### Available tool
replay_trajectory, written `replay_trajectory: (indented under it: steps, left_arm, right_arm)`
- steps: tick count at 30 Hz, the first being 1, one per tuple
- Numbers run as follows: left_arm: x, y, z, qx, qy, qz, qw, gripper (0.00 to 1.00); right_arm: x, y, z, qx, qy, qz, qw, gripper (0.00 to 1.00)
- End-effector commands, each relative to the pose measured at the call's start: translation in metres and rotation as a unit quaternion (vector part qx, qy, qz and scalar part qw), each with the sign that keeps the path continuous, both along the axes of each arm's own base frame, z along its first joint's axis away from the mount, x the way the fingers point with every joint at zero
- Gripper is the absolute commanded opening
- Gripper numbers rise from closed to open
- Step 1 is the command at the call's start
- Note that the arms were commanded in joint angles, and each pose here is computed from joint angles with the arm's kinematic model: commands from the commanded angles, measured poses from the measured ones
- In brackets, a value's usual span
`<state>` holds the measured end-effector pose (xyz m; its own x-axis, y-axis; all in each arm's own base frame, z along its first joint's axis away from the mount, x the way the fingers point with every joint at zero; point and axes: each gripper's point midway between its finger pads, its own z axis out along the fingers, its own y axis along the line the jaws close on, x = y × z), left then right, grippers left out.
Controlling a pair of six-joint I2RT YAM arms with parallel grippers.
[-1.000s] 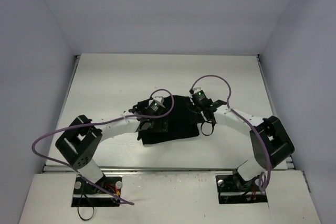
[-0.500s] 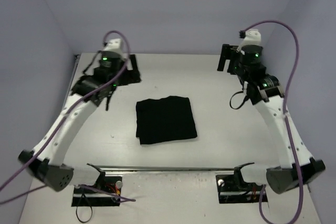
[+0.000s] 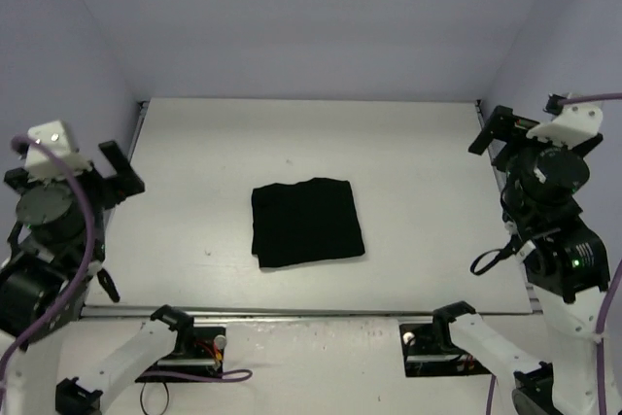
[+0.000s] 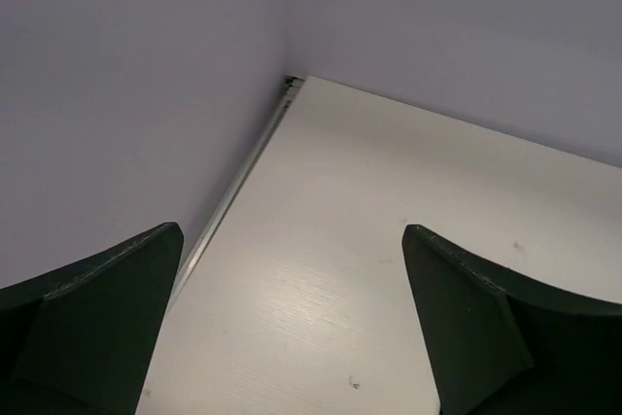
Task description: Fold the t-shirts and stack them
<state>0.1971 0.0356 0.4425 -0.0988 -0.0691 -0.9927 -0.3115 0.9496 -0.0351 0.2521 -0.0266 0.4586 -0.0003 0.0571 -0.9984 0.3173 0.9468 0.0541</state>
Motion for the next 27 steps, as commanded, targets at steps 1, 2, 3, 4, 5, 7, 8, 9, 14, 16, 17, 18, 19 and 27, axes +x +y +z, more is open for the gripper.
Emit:
replay_trajectory:
  steps: [1,2,3,4,5,7,8,9,14,16,17,18,19,27]
  left_arm:
    - [-0.015,0.028,-0.005,0.042,0.012,0.064,0.997,0.97]
    - [-0.017,0.029,-0.007,0.045,0.015,0.066,0.997,0.97]
    - [-0.019,0.03,-0.008,0.047,0.018,0.067,0.996,0.98]
    - [-0.021,0.031,-0.01,0.047,0.02,0.068,0.996,0.98]
    - [-0.021,0.032,-0.011,0.047,0.021,0.069,0.996,0.97]
    - [-0.022,0.034,-0.014,0.047,0.026,0.082,0.995,0.97]
    - [-0.022,0.036,-0.015,0.045,0.026,0.091,0.994,0.97]
    - [-0.02,0.037,-0.015,0.041,0.026,0.098,0.994,0.97]
    - [-0.011,0.029,-0.016,0.026,0.027,0.09,0.995,0.97]
    - [-0.01,0.025,-0.016,0.019,0.026,0.077,0.997,0.98]
    - [-0.01,0.023,-0.017,0.016,0.025,0.07,0.997,0.98]
    - [-0.01,0.022,-0.018,0.015,0.025,0.065,0.997,0.97]
    - [-0.011,0.021,-0.018,0.012,0.023,0.064,0.998,0.97]
    - [-0.013,0.022,-0.016,0.01,0.02,0.061,0.998,0.98]
  right_arm:
    - [-0.001,-0.013,0.0,-0.008,-0.005,-0.04,0.999,1.0]
    - [-0.001,-0.013,-0.001,-0.008,-0.004,-0.039,0.999,1.0]
    - [-0.002,-0.012,-0.001,-0.007,-0.005,-0.036,0.999,1.0]
    - [-0.002,-0.01,-0.002,-0.004,-0.006,-0.032,0.999,1.0]
    - [-0.001,-0.009,-0.004,-0.001,-0.005,-0.028,1.0,1.0]
    - [0.0,-0.005,-0.006,0.003,-0.005,-0.019,1.0,1.0]
    - [0.0,-0.004,-0.007,0.005,-0.004,-0.014,1.0,1.0]
    - [0.001,-0.003,-0.009,0.006,-0.004,-0.012,1.0,1.0]
    - [-0.002,-0.001,-0.008,0.007,-0.007,-0.002,1.0,1.0]
    - [-0.004,0.0,-0.007,0.003,-0.009,0.005,1.0,1.0]
    - [-0.005,0.001,-0.007,0.0,-0.009,0.008,1.0,1.0]
    - [-0.005,0.001,-0.007,-0.002,-0.008,0.007,1.0,1.0]
    - [-0.005,0.001,-0.006,-0.002,-0.009,0.007,1.0,1.0]
    - [-0.009,0.001,0.005,-0.005,-0.02,0.007,1.0,1.0]
